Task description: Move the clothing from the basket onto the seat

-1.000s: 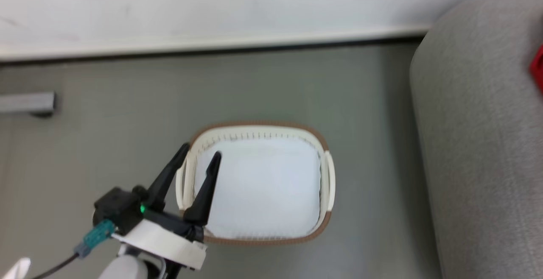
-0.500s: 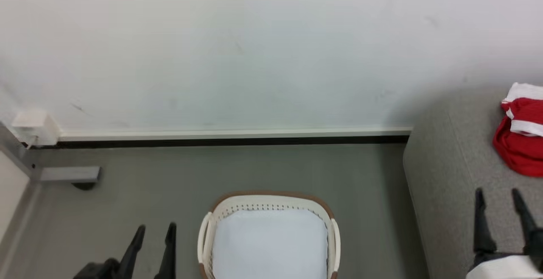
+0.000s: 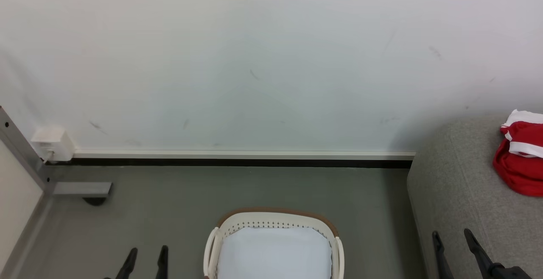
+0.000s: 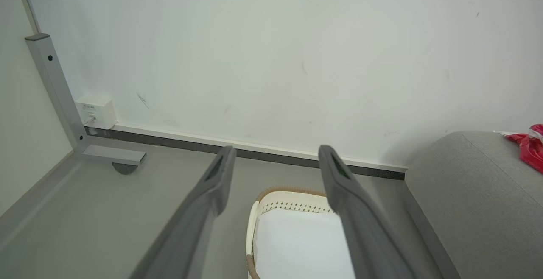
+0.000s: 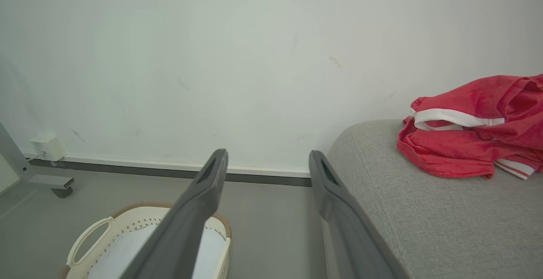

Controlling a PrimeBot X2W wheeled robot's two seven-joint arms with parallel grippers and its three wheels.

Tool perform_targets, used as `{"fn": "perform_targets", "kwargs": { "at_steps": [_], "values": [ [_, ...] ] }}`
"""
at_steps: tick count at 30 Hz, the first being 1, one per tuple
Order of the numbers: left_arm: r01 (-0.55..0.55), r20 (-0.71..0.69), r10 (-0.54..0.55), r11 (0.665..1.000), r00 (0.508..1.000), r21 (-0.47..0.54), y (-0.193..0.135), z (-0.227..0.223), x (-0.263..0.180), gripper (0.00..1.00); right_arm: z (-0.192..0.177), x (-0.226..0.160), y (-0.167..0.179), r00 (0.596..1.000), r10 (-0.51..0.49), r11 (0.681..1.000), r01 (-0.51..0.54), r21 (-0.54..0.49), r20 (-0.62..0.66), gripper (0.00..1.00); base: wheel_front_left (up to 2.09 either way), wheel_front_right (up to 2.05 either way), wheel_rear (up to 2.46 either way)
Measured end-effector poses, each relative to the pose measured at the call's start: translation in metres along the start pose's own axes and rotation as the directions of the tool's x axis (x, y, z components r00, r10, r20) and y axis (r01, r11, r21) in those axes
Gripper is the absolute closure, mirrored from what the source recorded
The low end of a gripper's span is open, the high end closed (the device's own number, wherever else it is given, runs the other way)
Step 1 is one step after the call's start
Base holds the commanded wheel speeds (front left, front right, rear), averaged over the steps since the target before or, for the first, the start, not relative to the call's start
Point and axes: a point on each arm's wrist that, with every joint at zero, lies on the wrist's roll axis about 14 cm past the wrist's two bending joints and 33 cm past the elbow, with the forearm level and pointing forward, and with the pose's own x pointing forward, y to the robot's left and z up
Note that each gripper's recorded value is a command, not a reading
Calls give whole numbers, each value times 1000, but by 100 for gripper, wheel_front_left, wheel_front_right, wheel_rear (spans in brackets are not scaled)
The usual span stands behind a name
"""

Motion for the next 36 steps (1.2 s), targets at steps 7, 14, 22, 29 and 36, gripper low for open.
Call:
{"fn": "perform_targets", "kwargs": {
  "at_steps": [7,14,22,29,36],
  "values": [
    [25,6,-25,1000,1000,1,-8,1,5,0,1,-3,-2,1000,-8,1000,8,0,2,0,0,0,0],
    [52,-2,-52,999,999,0,-17,-1,8,0,-1,-4,-4,1000,-15,1000,15,4,-3,0,0,0,0],
    [79,-24,-79,997,997,17,-22,-7,6,100,-10,-6,-2,999,-13,1000,14,13,-30,100,0,0,0],
    [47,-76,-52,997,996,-61,-19,-22,0,100,-25,-11,-7,995,-46,994,54,96,-90,100,0,0,0],
    [-2,-83,-13,983,996,-185,-12,-20,4,100,-23,-10,-13,993,-79,970,97,222,-90,100,0,0,0]
  ]
}}
